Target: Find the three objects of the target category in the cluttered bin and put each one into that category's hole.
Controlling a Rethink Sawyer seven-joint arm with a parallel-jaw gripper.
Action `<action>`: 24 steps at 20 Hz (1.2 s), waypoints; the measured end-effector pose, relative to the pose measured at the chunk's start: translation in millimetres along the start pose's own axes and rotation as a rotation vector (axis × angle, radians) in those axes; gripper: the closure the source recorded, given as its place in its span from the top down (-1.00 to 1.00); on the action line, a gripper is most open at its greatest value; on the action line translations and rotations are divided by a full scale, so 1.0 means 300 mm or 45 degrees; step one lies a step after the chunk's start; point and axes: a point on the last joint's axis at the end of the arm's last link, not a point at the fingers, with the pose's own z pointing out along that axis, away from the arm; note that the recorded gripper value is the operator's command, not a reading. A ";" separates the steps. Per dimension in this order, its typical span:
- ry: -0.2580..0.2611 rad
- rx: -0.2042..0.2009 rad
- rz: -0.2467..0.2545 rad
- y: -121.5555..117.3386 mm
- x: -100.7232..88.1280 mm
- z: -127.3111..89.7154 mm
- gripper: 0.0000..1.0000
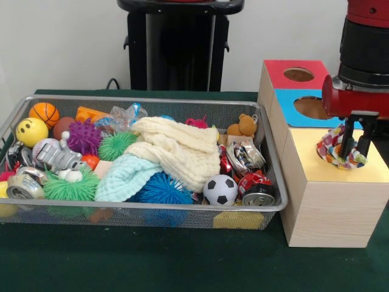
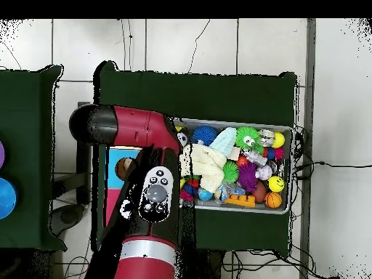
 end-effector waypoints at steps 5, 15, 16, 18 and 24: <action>0.001 0.001 0.002 -0.006 -0.001 0.002 -1.00; 0.023 0.006 -0.003 -0.007 0.009 0.021 -1.00; 0.023 0.006 -0.003 -0.007 0.009 0.021 -1.00; 0.023 0.006 -0.003 -0.007 0.009 0.021 -1.00; 0.030 0.009 0.003 -0.020 0.014 0.020 -1.00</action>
